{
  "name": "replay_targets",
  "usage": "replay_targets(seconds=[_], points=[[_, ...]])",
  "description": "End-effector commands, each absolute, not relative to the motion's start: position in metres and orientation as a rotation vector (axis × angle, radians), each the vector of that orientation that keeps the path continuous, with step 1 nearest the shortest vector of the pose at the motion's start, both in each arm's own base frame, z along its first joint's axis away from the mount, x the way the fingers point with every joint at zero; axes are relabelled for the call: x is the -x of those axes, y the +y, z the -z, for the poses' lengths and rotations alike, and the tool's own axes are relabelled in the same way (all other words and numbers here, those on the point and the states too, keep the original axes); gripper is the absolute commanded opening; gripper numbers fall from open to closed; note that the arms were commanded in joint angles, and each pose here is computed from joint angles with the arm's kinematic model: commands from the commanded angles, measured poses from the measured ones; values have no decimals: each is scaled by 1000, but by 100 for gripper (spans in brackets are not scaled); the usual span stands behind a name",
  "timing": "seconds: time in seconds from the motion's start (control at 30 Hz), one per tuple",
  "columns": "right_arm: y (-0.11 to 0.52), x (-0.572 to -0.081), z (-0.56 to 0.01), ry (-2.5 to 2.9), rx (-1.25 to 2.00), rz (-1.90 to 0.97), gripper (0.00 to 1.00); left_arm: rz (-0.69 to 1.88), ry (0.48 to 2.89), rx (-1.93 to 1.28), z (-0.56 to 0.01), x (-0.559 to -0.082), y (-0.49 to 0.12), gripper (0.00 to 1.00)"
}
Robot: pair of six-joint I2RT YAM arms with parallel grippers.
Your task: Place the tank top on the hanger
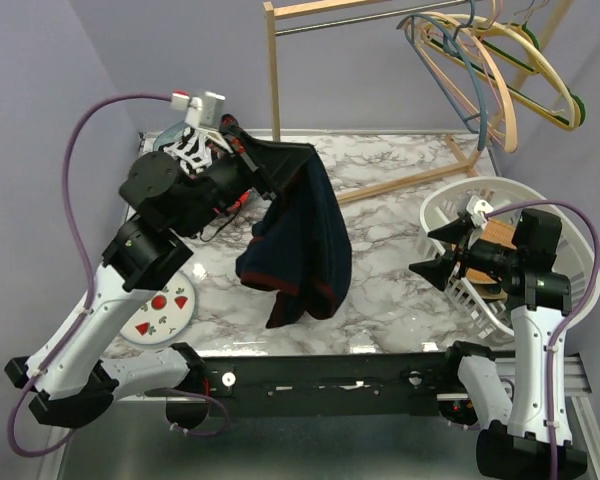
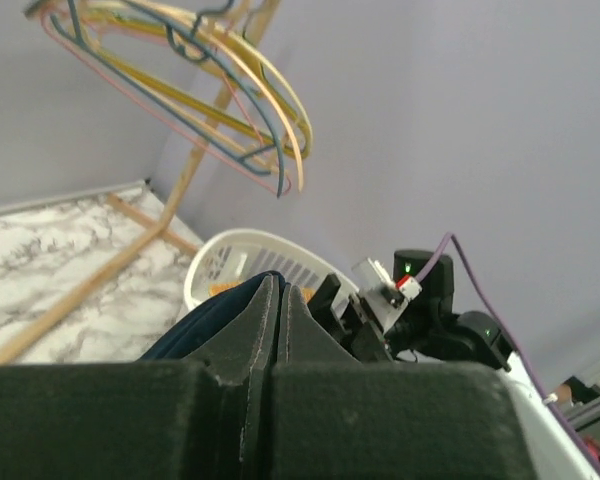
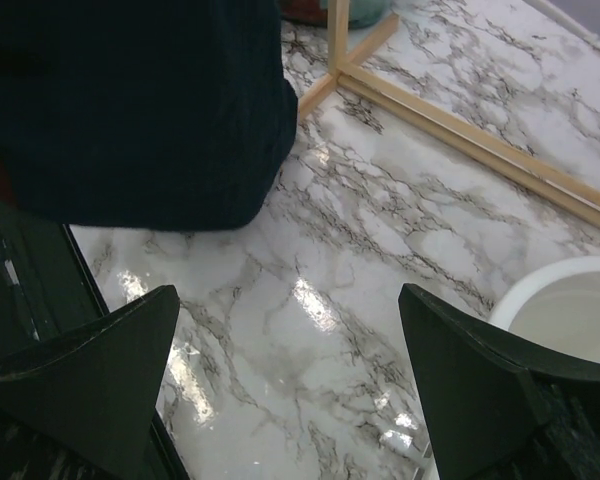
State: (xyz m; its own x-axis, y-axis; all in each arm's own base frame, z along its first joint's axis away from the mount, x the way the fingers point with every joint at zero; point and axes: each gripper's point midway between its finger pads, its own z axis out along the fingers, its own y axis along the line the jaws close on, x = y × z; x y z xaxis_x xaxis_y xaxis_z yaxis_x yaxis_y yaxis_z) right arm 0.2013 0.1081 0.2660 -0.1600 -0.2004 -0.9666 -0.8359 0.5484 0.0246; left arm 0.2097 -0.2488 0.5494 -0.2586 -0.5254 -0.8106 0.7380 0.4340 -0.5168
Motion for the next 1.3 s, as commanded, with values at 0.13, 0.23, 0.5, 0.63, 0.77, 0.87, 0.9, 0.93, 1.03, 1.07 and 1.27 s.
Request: replay_targets(seconds=[0.13,0.23,0.5,0.63,0.77,0.87,0.9,0.93,1.03,1.07,1.27], points=[[106,-196,-258,1697,923,-685,100,1096,1521,-148,-480,-244,-307,0],[106,-196,-247,1710,939,-697,100,1040,1615,-80,-433,-266,-318,0],[115,-195,-206,1764,1071,-760,100,727,1900,-8,-279,-318,-312,38],[130,-191,-160,1849,1276,-680,100,696,2026,-33,-232,-318,-297,72],[143,-190,-133,1837,1420,-647,100,684,2030,-134,-235,-302,-286,93],[155,-181,-126,1783,1530,-655,100,663,2021,-200,-242,-286,-271,97],[159,-178,-128,1744,1566,-656,100,642,2035,-209,-242,-278,-261,97],[170,-169,-136,1665,1605,-684,100,618,2048,-223,-239,-275,-255,97],[191,-153,-155,1525,1645,-767,99,576,2110,-206,-226,-259,-236,97],[197,-151,-159,1506,1652,-793,99,572,2126,-191,-220,-255,-232,97],[227,-140,-125,1548,1763,-824,96,652,2233,-49,-171,-228,-222,97]])
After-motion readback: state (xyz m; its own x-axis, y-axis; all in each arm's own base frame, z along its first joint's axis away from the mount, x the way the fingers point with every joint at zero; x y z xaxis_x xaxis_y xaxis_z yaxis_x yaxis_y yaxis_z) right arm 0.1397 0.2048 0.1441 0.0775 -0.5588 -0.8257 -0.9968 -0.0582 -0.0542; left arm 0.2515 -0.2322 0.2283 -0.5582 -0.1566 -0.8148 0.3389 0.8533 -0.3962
